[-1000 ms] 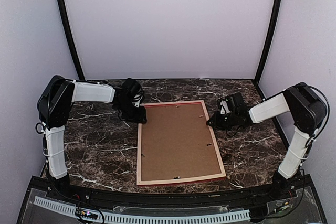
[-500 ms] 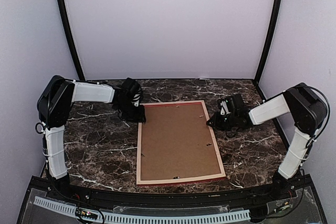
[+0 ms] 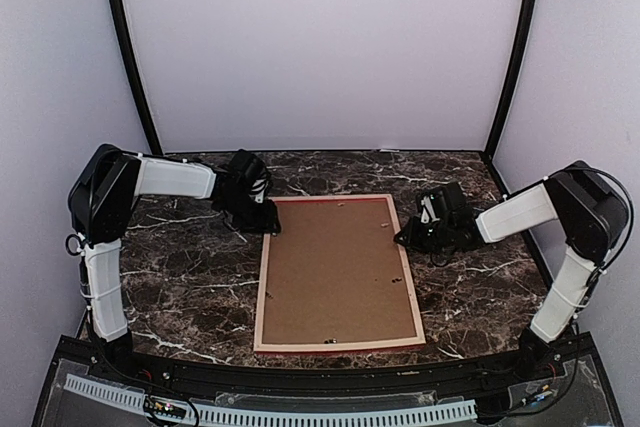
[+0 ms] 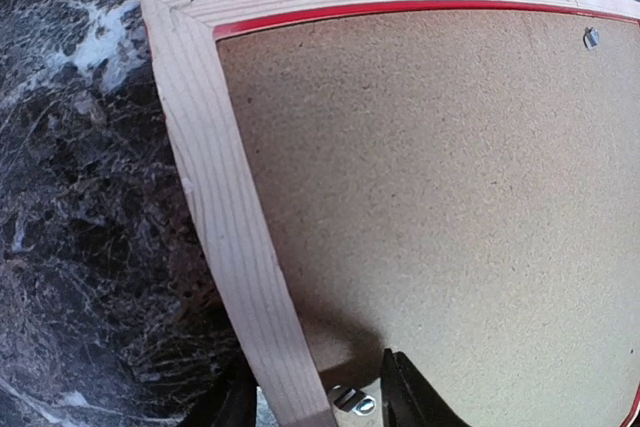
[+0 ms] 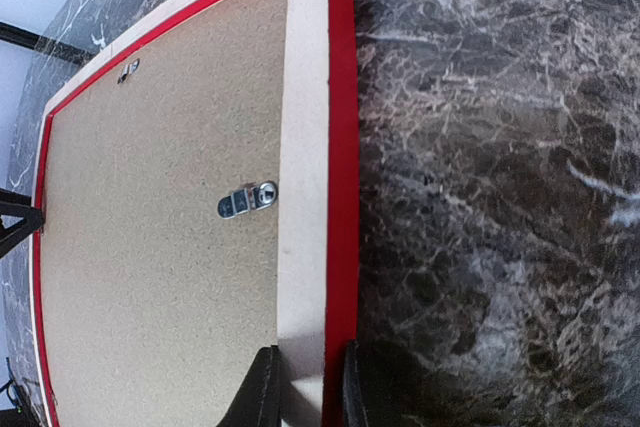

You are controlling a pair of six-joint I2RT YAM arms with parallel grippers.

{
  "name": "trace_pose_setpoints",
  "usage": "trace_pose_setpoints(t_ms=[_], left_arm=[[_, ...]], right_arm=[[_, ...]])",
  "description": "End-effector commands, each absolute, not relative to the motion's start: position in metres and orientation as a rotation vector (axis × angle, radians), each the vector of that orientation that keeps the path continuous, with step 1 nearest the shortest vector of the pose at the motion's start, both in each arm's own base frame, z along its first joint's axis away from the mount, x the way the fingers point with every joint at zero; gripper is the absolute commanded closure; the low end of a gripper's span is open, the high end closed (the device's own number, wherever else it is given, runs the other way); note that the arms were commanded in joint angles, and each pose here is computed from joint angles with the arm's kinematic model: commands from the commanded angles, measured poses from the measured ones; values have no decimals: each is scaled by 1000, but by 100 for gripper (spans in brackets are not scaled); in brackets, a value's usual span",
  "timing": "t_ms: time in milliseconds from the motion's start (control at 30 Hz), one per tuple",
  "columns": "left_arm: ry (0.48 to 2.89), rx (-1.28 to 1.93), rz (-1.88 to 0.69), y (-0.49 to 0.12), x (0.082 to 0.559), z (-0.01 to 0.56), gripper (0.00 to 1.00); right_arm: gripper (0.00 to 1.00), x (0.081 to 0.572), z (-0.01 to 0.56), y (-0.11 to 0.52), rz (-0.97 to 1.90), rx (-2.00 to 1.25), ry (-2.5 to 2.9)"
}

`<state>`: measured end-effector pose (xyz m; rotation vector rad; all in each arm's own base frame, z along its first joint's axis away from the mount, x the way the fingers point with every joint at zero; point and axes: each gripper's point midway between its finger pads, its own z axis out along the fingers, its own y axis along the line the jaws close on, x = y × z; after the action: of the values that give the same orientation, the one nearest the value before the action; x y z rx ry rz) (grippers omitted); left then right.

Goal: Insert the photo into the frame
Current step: Press the fastener onto the backboard.

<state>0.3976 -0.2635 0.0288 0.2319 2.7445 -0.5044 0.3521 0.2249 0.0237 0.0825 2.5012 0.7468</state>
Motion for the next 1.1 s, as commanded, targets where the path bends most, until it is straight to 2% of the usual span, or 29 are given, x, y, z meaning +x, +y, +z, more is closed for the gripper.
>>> trace_pose_setpoints(t_ms=[0, 100, 300, 400, 833, 1067], left_arm=[[2760, 301, -598, -273, 383, 30, 56], [2757, 317, -594, -271, 379, 34, 54], [2730, 302, -520, -263, 385, 45, 37], [2734, 298, -489, -259, 386, 48, 34], [2762, 325, -339, -233, 371, 54, 34], [2783, 323, -321, -229, 370, 48, 38]], right_arm=[[100, 278, -15, 228, 771, 93, 2774], [100, 268, -11, 229, 773, 96, 2776], [100, 259, -9, 226, 756, 125, 2769], [100, 260, -10, 226, 752, 127, 2770], [100, 265, -15, 231, 743, 92, 2780], [100, 264, -17, 229, 730, 96, 2785]])
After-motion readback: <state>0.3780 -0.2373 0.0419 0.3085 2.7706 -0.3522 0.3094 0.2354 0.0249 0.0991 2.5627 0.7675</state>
